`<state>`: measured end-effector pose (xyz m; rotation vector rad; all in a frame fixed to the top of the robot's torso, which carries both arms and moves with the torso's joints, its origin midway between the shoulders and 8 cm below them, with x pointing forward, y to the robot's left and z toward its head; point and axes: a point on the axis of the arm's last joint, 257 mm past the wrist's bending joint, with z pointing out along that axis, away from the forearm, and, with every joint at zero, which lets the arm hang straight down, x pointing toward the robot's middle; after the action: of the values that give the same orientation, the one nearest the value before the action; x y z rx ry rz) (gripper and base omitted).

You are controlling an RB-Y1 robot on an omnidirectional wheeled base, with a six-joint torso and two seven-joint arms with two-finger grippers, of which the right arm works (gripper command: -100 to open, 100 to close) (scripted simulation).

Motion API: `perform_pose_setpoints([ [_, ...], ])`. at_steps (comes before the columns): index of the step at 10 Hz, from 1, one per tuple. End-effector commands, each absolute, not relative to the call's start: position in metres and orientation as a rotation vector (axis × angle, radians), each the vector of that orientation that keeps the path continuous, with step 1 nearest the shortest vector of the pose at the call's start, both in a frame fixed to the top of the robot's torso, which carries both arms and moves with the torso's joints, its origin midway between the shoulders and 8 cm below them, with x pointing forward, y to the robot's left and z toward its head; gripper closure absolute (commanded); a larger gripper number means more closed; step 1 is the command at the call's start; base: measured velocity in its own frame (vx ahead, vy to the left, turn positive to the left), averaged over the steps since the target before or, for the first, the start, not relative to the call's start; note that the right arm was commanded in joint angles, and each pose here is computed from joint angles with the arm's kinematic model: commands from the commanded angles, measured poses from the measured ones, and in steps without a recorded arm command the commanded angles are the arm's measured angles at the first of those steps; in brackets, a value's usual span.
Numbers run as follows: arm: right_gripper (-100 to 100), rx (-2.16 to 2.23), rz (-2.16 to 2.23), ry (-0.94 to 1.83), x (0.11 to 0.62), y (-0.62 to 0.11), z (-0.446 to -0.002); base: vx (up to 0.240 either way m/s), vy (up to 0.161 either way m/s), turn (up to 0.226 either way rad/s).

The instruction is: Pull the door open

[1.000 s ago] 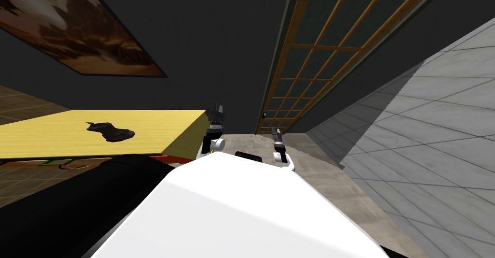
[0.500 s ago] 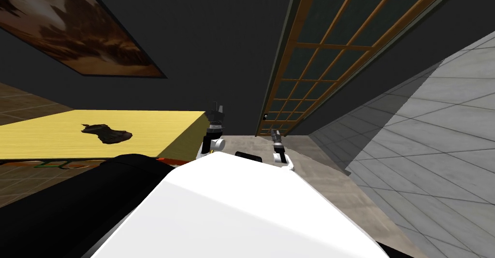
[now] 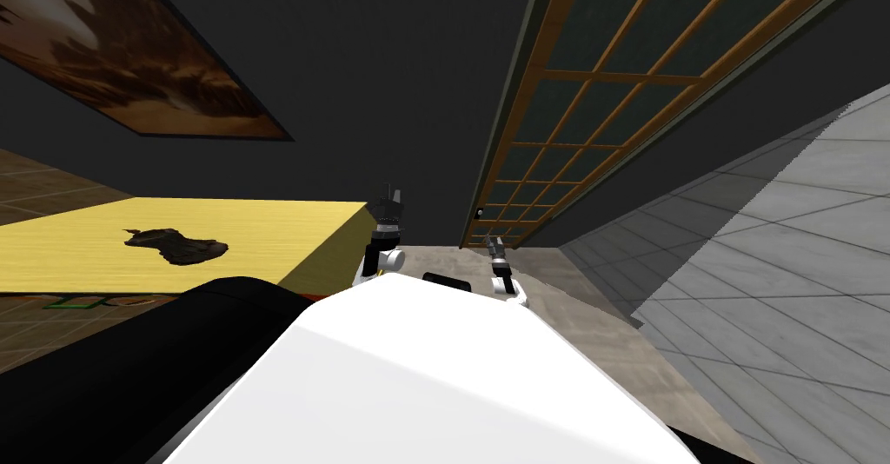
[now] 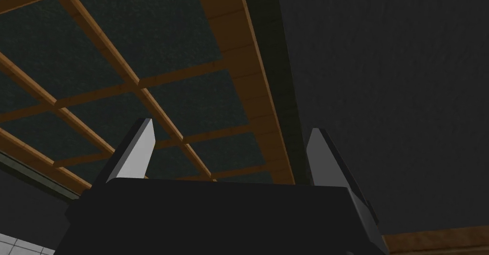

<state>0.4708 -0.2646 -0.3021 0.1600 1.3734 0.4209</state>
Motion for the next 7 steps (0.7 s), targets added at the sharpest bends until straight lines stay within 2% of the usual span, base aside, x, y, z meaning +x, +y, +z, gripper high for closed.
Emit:
perform_pose_setpoints([
  [1, -100, 0.138, 0.392, 1.392, 0.47, -0.266, -0.312, 0.094, 0.008, 0.035],
  [7, -100, 0.066, 0.3, 1.451, 0.466, -0.275, -0.343, 0.097, -0.006, 0.032],
])
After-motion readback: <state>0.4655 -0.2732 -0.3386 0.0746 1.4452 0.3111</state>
